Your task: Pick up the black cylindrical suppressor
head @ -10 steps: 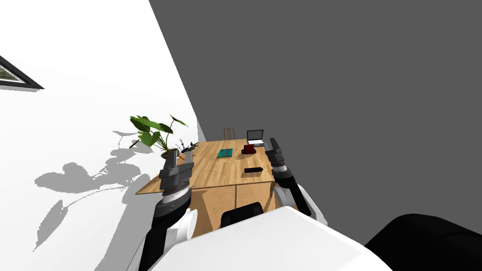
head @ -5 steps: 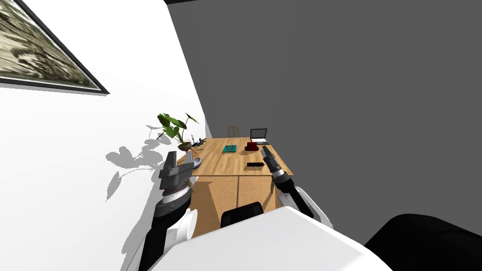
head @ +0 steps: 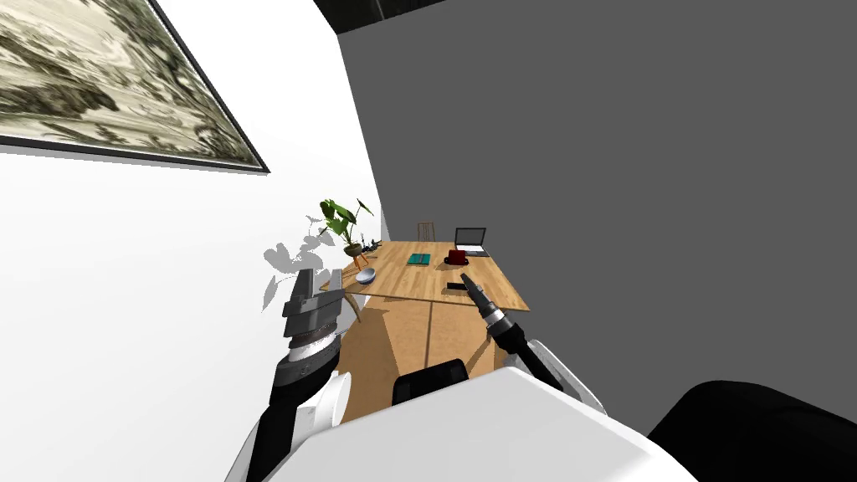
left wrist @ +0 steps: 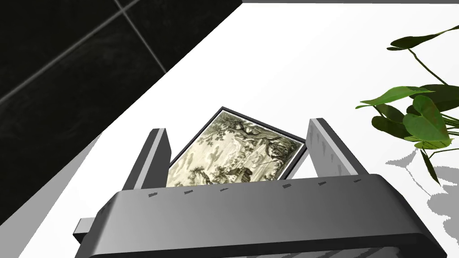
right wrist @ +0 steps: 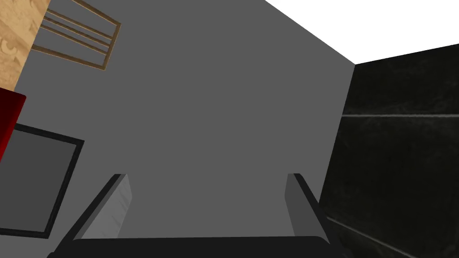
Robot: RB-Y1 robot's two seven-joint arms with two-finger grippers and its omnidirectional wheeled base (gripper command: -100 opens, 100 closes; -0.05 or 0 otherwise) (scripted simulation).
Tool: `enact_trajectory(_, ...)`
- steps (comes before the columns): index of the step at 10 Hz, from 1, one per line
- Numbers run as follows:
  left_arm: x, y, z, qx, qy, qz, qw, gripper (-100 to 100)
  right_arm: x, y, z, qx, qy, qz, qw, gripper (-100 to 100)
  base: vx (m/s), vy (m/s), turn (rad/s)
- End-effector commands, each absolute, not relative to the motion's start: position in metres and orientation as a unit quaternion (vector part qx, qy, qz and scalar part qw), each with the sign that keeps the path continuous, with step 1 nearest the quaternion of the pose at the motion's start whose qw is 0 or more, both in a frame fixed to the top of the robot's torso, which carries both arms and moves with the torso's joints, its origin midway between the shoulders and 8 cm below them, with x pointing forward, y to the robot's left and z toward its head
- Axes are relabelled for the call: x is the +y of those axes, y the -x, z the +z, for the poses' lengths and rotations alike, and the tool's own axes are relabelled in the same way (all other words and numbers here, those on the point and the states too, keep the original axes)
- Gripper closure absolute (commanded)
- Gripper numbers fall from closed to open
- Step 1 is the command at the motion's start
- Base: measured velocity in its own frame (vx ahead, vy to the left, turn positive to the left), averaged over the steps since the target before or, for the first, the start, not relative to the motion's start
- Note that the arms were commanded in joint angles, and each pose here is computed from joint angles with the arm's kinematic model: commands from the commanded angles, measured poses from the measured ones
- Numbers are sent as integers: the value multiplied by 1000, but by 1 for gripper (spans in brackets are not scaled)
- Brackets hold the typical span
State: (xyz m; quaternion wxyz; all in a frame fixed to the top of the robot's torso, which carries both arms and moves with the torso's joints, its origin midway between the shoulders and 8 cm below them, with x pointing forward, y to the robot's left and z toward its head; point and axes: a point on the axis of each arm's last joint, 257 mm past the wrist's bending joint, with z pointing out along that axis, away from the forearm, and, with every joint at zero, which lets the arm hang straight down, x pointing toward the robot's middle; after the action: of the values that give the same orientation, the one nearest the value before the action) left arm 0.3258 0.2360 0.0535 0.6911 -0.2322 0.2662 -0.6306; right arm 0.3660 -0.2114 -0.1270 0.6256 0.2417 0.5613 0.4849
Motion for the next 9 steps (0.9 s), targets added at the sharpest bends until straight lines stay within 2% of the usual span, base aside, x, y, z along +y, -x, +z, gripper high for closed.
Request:
enact_trajectory(1,236,-326,53,266,232,-631,691,0,-210,-364,-148,582,-241,469,619,-100,-131,40,76)
enact_trajectory(4,236,-326,53,266,232,-631,691,0,-227,-344,-237,677,-234,386,581,-100,-96,75,302)
enact_trajectory(5,236,-326,53,266,232,-631,691,0,-228,-343,-239,678,-235,385,580,-100,-63,53,115)
enact_trajectory(7,236,-326,53,266,232,-631,691,0,-250,-315,-305,744,-225,317,544,-100,-44,57,338)
enact_trajectory(8,236,-326,53,266,232,-631,691,0,-250,-315,-305,744,-225,317,544,-100,-11,36,129)
enact_trajectory(9,236,-326,53,266,232,-630,691,0,-266,-295,-338,776,-217,280,522,-100,0,39,242)
